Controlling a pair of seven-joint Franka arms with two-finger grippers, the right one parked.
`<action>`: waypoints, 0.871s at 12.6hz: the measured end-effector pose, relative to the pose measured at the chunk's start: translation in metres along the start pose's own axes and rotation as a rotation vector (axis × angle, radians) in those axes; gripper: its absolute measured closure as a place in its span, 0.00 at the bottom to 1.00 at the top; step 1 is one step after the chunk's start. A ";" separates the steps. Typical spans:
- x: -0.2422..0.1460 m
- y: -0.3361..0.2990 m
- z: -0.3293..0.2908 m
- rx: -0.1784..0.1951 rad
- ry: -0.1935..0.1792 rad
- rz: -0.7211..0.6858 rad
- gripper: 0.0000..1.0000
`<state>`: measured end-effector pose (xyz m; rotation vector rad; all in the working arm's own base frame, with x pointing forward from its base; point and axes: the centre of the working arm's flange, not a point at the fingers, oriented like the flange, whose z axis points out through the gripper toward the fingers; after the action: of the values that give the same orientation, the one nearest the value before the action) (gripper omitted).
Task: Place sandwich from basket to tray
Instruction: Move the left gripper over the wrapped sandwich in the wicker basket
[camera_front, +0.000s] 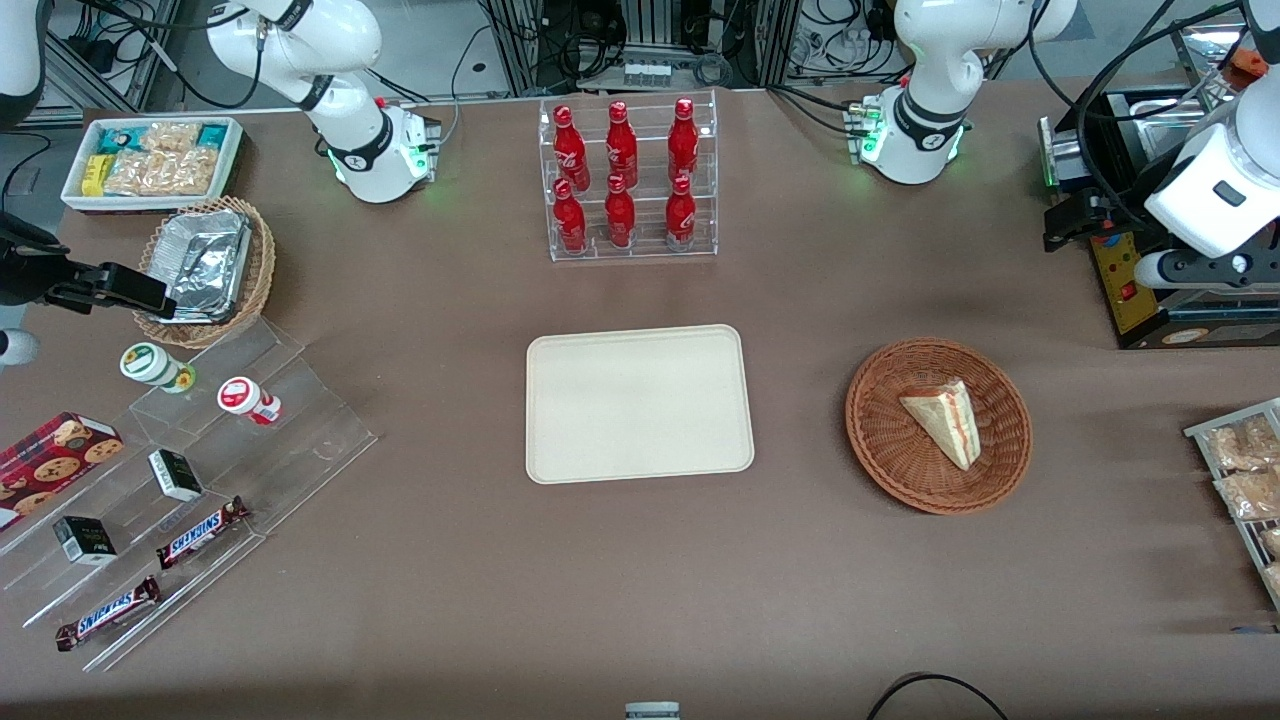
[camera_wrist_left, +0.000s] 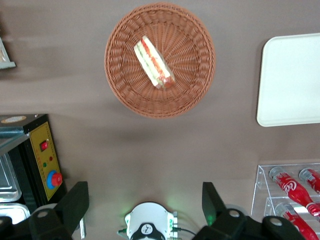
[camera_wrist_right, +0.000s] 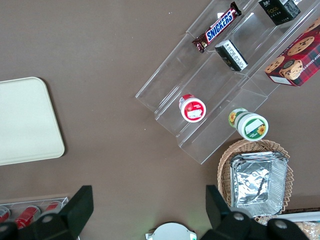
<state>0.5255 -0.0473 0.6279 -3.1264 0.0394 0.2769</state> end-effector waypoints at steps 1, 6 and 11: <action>0.002 0.000 0.000 -0.001 0.011 0.001 0.00; 0.021 0.002 0.027 -0.004 0.053 0.001 0.00; 0.049 0.003 0.114 -0.007 0.091 0.000 0.00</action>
<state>0.5536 -0.0510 0.5068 -3.1436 0.0388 0.1355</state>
